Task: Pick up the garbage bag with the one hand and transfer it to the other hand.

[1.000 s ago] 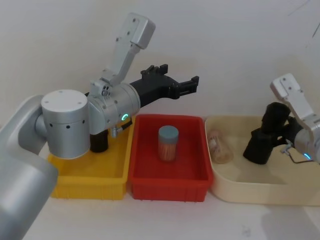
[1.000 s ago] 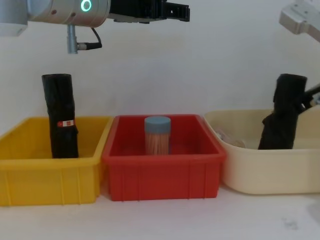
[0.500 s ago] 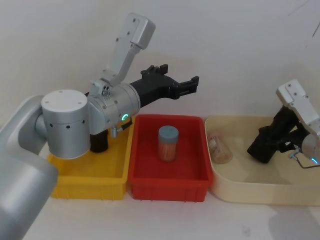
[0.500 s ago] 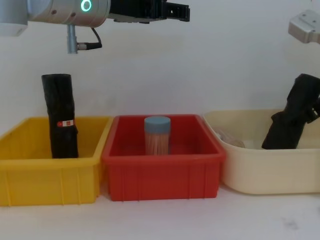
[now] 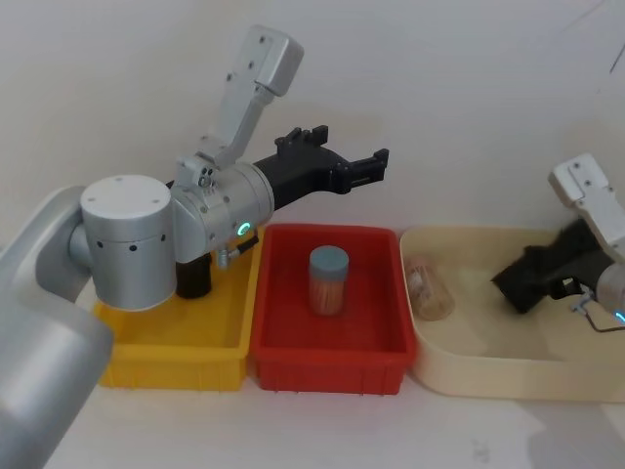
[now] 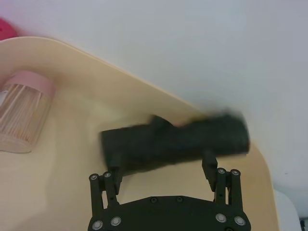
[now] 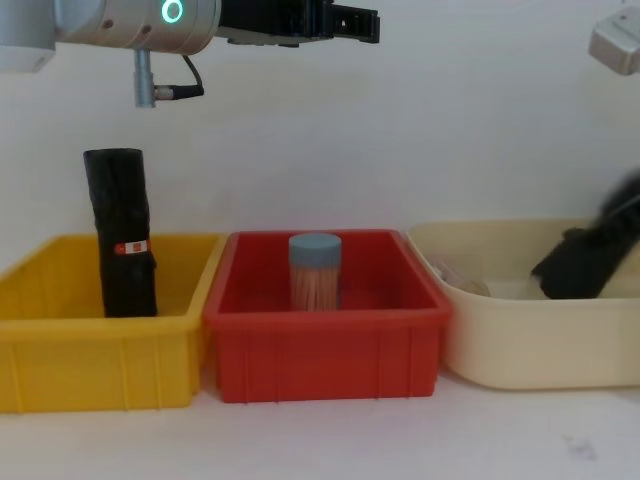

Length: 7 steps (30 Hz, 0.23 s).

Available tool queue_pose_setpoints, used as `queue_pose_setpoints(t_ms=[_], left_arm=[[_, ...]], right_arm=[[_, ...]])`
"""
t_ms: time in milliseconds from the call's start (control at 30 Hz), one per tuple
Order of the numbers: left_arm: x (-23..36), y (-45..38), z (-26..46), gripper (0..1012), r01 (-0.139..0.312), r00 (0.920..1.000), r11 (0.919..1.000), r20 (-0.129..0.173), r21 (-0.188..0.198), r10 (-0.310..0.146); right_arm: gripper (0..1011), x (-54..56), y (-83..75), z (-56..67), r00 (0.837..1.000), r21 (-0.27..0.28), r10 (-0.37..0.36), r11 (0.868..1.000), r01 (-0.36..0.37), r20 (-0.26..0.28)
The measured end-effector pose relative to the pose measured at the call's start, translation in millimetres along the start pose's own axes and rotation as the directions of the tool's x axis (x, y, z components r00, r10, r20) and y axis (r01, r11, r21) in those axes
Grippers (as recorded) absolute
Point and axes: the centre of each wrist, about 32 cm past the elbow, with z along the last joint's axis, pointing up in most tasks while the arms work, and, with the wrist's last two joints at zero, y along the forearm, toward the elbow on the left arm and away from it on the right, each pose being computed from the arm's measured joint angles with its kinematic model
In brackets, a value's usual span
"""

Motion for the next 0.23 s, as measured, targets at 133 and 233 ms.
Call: queue_pose_setpoints(t_ms=[133, 233], left_arm=[[0.0, 0.0, 0.0, 1000, 0.000, 1.0000, 1.0000, 0.000, 0.000, 0.000], [0.0, 0.0, 0.0, 1000, 0.000, 1.0000, 1.0000, 0.000, 0.000, 0.000]], right_arm=[[999, 0.0, -3.2, 0.5, 1.000, 0.004, -0.001, 1.000, 0.001, -0.006], [1000, 0.0, -4.4, 0.5, 1.000, 0.005, -0.002, 1.000, 0.002, -0.009]])
